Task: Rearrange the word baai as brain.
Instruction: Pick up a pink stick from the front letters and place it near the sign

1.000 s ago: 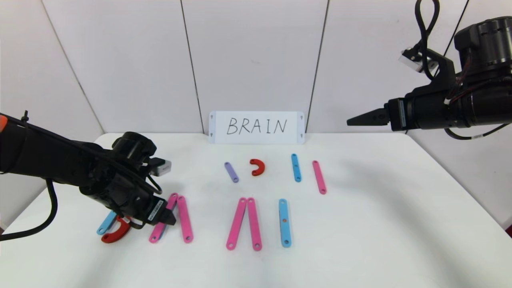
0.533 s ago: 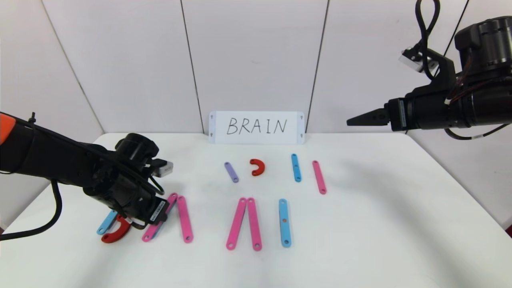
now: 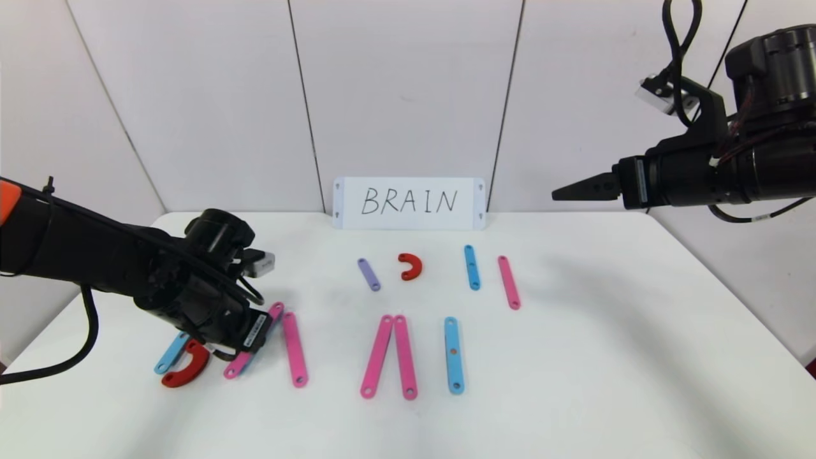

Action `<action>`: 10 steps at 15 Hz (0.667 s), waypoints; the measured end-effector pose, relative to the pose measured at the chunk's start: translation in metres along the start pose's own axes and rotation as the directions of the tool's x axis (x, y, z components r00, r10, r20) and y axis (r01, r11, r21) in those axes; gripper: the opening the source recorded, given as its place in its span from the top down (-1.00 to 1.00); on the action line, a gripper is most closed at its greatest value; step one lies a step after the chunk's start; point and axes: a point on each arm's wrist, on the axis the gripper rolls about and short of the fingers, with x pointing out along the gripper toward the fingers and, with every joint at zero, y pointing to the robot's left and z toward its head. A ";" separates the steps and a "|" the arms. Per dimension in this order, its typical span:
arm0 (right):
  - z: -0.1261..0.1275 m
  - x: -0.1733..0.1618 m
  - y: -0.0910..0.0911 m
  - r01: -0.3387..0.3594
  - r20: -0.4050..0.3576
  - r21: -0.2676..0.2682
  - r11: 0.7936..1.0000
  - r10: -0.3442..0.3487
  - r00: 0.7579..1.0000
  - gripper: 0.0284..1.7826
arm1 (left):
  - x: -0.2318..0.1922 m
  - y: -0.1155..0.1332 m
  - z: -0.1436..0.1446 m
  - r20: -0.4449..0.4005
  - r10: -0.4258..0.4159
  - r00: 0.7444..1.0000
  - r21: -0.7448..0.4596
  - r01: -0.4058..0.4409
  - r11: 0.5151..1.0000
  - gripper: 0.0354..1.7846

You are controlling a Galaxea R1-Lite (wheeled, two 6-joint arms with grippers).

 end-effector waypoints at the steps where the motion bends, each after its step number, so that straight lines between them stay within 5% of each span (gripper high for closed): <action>1: 0.000 0.000 0.000 0.000 0.001 -0.001 1.000 0.000 1.000 -0.95 | -0.002 0.000 0.003 0.018 0.000 1.000 -0.013 0.000 1.000 0.70; 10: 0.003 -0.006 -0.002 0.010 0.020 0.001 1.000 -0.010 1.000 -0.95 | -0.021 0.020 0.060 0.229 0.040 0.973 -0.041 -0.031 0.999 0.70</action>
